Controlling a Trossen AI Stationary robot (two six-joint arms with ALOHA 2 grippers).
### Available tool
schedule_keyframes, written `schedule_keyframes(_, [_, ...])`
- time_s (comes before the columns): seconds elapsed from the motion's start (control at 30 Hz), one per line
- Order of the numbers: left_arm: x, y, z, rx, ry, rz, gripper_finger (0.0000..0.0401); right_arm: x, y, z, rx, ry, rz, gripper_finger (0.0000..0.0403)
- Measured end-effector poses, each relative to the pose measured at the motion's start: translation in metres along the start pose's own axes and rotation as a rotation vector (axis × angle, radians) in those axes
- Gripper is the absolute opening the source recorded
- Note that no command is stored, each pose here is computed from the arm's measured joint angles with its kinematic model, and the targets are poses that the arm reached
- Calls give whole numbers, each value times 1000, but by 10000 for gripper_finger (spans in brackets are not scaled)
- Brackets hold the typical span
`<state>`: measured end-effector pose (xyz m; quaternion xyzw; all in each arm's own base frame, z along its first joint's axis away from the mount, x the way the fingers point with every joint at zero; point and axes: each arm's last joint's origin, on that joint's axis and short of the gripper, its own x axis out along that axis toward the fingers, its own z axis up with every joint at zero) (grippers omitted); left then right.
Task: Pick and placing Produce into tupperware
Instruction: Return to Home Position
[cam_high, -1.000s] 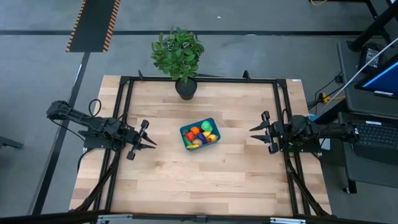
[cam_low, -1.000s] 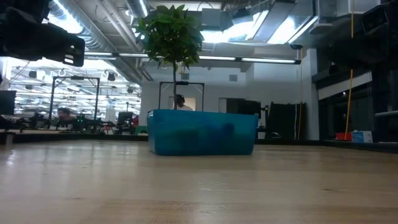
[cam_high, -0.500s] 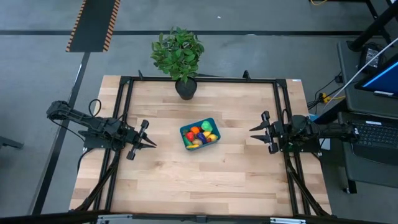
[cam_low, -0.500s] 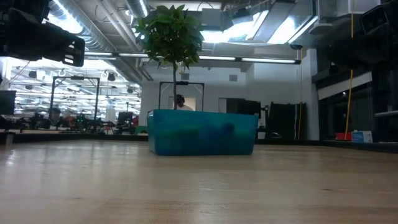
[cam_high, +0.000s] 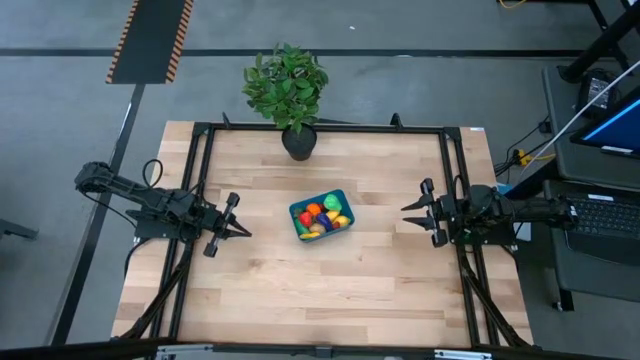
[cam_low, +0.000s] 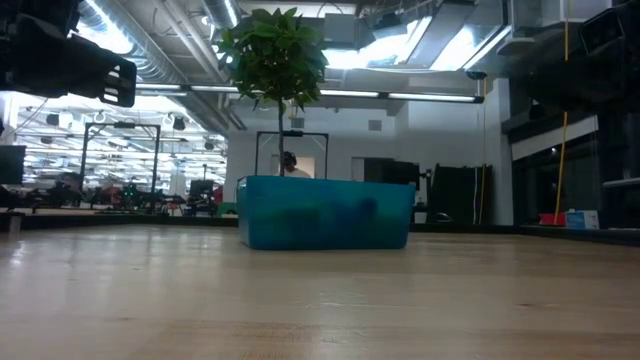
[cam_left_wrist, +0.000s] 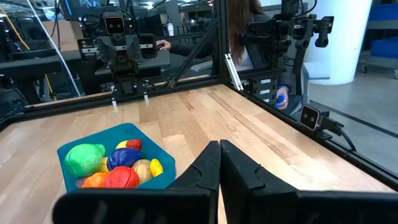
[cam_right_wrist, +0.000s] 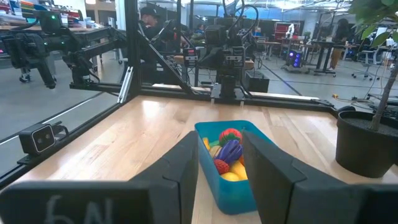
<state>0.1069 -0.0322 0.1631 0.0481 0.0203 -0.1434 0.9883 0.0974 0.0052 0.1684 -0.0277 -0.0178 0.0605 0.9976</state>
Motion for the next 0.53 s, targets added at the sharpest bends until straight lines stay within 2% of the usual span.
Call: schedule_keyframes(0.53, [0,0,0,0,0,0,43,0,0,0,0,0,0,126])
